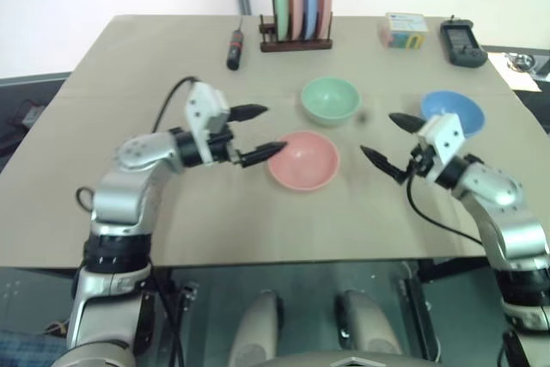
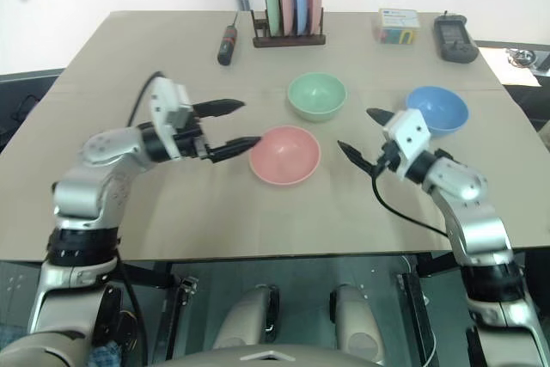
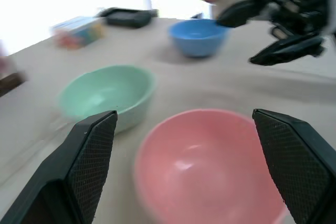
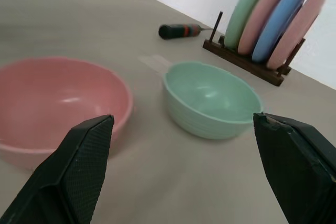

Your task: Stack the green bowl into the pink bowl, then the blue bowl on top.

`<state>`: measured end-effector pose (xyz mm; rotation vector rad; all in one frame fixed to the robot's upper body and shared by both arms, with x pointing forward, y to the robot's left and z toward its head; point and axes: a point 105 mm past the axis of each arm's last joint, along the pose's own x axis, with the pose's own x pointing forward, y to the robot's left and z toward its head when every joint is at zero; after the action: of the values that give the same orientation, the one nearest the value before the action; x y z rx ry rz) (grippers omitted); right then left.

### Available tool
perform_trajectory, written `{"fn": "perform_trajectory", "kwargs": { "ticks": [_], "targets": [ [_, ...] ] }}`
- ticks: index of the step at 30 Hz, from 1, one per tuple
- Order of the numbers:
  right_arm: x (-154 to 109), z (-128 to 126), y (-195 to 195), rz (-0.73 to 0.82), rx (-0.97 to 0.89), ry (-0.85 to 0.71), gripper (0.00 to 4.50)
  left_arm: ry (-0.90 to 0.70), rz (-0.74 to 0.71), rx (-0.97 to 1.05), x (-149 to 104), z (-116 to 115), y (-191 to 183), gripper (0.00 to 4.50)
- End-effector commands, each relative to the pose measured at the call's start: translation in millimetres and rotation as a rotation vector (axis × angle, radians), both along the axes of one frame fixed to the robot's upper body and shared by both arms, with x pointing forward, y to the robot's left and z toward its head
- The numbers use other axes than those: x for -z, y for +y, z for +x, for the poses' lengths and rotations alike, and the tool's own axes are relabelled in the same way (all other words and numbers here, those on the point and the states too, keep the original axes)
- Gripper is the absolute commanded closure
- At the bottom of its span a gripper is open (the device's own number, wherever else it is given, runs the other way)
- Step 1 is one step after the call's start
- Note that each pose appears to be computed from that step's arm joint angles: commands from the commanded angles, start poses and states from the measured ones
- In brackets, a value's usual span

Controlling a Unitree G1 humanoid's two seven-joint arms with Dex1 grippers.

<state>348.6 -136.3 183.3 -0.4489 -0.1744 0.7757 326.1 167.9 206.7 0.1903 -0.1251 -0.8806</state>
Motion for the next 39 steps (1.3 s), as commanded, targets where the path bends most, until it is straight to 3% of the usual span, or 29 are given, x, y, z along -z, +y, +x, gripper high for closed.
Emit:
{"fn": "perform_trajectory", "kwargs": {
  "ticks": [1,6,12,21,28,31,32,39],
  "targets": [
    [-1,28,7,-0.225,-0.038,-0.083,0.05,-0.068,-0.085,-0.200,-9,-11,39,0.10],
    [4,65,24,-0.508,-0.100,-0.175,0.05,-0.103,-0.164,-0.410,-4,-29,68,0.10],
    [0,86,51,-0.610,-0.149,-0.210,0.05,-0.124,-0.213,-0.513,8,-65,68,0.10],
    [16,94,73,-0.788,-0.183,-0.184,0.05,-0.174,-0.251,-0.627,9,-90,69,0.10],
    [19,95,80,-0.812,-0.182,-0.185,2.75,-0.175,-0.266,-0.665,14,-100,66,0.00],
    [18,95,80,-0.820,-0.181,-0.188,4.29,-0.179,-0.265,-0.668,13,-99,67,0.00],
    [18,95,79,-0.825,-0.180,-0.190,4.47,-0.179,-0.263,-0.668,14,-99,67,0.00],
    [0,93,77,-0.791,-0.200,-0.246,4.47,-0.177,-0.250,-0.626,14,-89,64,0.00]
  ]
}}
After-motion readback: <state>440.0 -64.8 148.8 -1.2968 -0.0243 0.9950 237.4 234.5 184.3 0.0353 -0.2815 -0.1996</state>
